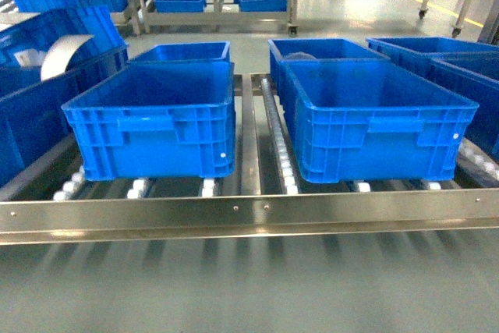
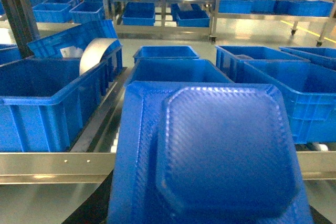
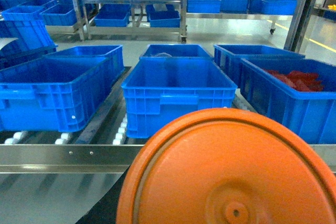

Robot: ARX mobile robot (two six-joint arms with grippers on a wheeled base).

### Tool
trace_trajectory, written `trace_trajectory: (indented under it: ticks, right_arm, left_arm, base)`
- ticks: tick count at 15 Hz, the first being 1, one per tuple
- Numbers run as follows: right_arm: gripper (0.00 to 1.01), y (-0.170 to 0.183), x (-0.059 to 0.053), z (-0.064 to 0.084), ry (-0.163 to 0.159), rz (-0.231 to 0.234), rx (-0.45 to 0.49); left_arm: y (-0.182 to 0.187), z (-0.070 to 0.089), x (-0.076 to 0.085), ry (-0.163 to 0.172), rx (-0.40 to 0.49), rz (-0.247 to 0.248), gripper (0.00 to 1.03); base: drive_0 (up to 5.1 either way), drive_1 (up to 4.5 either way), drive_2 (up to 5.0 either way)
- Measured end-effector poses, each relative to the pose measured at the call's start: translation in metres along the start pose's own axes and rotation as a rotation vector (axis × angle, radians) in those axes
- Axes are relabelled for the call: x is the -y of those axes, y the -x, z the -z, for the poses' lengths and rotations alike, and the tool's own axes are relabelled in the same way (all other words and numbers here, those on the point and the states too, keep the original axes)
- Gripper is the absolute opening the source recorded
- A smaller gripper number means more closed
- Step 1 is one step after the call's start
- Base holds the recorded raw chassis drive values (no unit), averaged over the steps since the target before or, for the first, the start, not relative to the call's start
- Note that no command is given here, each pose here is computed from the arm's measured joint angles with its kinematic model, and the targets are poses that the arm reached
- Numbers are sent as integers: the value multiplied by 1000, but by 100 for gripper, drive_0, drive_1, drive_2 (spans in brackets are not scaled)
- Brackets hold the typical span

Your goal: Sort blue parts and orange caps into right shelf containers

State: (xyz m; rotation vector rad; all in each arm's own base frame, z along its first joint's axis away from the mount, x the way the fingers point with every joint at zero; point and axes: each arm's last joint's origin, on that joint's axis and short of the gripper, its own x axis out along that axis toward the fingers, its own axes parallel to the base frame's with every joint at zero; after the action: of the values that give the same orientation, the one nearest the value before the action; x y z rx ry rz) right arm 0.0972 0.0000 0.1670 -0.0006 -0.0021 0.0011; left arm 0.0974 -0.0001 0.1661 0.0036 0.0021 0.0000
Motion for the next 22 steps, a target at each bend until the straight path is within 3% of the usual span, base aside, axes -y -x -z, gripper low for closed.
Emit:
trace_trajectory:
  ticks: [18, 22]
  right_arm:
    - [43, 0, 0, 0, 0, 1, -2]
    - [43, 0, 0, 0, 0, 1, 1]
  left_arm:
    - [0, 0, 0, 0, -1, 1, 42]
    - [0, 0, 0, 0, 0, 0, 42]
  base:
    - [0, 0, 0]
    - [1, 427, -424]
